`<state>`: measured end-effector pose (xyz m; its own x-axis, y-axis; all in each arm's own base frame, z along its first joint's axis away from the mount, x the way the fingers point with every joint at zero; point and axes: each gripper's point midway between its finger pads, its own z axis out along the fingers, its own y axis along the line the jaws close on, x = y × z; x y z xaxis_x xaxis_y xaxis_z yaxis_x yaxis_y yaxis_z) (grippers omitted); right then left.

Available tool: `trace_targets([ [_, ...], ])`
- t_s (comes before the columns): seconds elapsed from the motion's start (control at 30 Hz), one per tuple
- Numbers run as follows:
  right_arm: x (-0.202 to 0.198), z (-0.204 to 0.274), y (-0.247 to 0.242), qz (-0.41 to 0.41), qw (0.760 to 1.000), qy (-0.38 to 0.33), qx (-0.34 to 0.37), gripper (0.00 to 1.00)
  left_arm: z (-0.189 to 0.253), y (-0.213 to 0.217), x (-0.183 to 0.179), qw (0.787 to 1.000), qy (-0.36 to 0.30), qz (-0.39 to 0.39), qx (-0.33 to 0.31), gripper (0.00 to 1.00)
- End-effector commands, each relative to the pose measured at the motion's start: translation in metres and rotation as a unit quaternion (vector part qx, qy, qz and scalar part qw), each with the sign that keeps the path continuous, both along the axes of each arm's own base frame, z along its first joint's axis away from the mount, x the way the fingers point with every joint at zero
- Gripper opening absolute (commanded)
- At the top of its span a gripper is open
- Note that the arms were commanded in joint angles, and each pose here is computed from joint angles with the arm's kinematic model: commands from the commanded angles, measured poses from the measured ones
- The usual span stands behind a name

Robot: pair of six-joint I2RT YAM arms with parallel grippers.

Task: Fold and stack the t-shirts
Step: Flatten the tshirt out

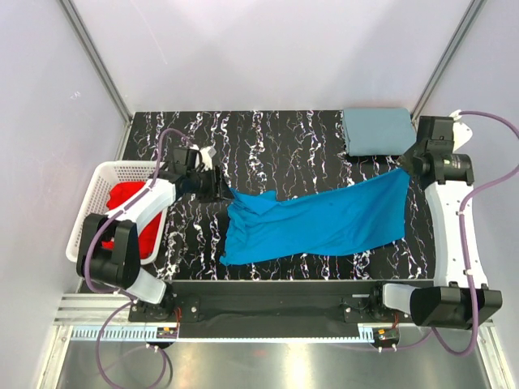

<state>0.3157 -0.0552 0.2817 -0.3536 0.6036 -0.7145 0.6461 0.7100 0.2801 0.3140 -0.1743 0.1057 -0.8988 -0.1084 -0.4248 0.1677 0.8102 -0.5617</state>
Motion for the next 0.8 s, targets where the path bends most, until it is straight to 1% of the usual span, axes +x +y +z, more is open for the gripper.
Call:
trace_targets([
  [0.0,0.021,0.006,-0.003,-0.004,1.000,-0.031,0.000,0.00,0.023,-0.013,0.032,0.998,-0.058,-0.018,-0.024,0.56],
  [0.03,0.025,0.000,-0.005,-0.010,1.000,-0.023,0.001,0.00,0.025,-0.011,0.039,0.998,-0.062,-0.011,-0.015,0.57],
  [0.1,0.031,-0.011,-0.007,-0.014,1.000,-0.016,0.008,0.00,0.015,-0.006,0.046,0.999,-0.050,0.001,0.006,0.58],
  [0.23,0.046,-0.034,-0.010,-0.016,0.999,0.008,0.030,0.00,0.010,-0.001,0.061,0.998,-0.050,0.012,0.028,0.59],
  [0.43,0.052,-0.044,-0.016,-0.017,0.999,0.010,0.029,0.00,0.001,0.005,0.087,0.996,-0.046,0.034,0.062,0.57],
  [0.5,0.054,-0.048,-0.020,-0.019,0.999,0.015,0.028,0.00,-0.013,0.007,0.091,0.996,-0.023,0.042,0.074,0.55],
  [0.53,0.054,-0.053,-0.024,-0.021,0.999,0.021,0.026,0.00,-0.012,0.004,0.094,0.997,-0.020,0.042,0.069,0.54],
  [0.6,0.055,-0.055,-0.030,-0.027,0.999,0.024,0.024,0.00,-0.020,-0.004,0.095,0.998,-0.011,0.036,0.057,0.50],
  [0.7,0.052,-0.060,-0.045,-0.045,0.998,0.035,0.015,0.00,-0.032,-0.014,0.080,0.997,-0.007,0.017,0.069,0.50],
  [0.77,0.052,-0.063,-0.051,-0.053,0.998,0.037,0.014,0.00,-0.031,-0.034,0.073,0.998,-0.020,-0.009,0.051,0.52],
])
